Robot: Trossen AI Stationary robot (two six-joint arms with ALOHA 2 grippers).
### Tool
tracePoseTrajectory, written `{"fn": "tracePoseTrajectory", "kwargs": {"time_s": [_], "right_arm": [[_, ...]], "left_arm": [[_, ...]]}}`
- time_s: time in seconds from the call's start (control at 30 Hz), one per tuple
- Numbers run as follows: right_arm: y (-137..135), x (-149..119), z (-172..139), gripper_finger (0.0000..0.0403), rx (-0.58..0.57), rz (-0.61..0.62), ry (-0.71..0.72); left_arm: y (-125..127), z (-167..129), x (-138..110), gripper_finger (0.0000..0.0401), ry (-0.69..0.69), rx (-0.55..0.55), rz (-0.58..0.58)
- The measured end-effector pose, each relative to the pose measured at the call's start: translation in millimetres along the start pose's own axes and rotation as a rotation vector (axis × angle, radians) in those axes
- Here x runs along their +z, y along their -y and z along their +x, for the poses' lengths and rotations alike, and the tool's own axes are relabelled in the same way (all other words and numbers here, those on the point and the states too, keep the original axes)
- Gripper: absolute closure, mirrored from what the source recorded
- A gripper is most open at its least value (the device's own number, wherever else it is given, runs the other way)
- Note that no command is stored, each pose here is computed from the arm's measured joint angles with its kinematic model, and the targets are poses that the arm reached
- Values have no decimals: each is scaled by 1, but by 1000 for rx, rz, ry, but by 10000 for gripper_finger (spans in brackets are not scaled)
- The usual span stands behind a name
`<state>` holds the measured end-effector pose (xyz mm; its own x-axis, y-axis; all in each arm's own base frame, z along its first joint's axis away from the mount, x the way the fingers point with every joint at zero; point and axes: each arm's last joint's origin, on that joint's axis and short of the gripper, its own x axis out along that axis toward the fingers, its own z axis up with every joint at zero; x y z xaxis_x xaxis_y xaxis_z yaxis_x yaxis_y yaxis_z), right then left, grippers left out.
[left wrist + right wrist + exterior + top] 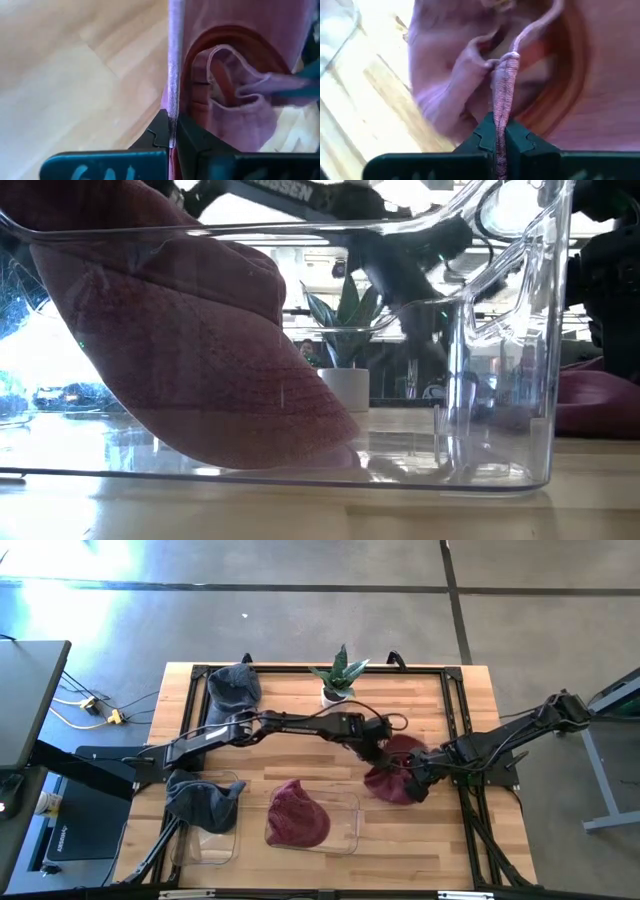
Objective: Pick & Place hat
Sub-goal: Put the red cap into the right transparent bin
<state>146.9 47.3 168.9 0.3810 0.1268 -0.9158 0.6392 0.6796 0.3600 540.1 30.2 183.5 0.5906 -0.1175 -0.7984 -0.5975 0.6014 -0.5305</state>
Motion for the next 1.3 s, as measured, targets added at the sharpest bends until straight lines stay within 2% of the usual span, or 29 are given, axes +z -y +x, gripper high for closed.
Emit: {"fn": "tracePoseTrajectory", "kwargs": {"time_s": [0.17, 0.3, 0.4, 0.47, 0.57, 0.67, 0.73, 0.87, 1.0, 1.17, 1.3], "right_arm": [[-9, 4, -1, 393, 115, 30, 9], [-10, 8, -1, 397, 133, 140, 13], [-10, 9, -1, 399, 124, 152, 53], [-12, 12, -2, 390, 132, 146, 111], [-12, 14, -4, 352, 131, 139, 177], [-11, 18, -11, 298, 166, 156, 226], [-8, 21, -18, 266, 195, 164, 255], [-4, 22, -35, 239, 279, 183, 313], [-8, 20, -57, 236, 354, 69, 389], [-31, 22, -89, 247, 380, -216, 492], [-56, 23, -100, 286, 340, -449, 511]], "left_arm": [[-2, -21, -11, 400, -11, 187, -5], [8, -43, -21, 400, 7, 254, -2], [21, -54, -23, 401, 77, 236, 15], [24, -69, -30, 401, 60, 272, 32], [34, -80, -30, 401, 110, 236, 46], [31, -85, -36, 401, 70, 294, 59], [33, -89, -35, 401, 87, 280, 65], [32, -92, -31, 401, 84, 270, 67], [23, -92, -19, 401, 37, 219, 42], [10, -95, -2, 401, -16, 161, 11], [4, -103, 11, 401, -31, 97, -15]]}}
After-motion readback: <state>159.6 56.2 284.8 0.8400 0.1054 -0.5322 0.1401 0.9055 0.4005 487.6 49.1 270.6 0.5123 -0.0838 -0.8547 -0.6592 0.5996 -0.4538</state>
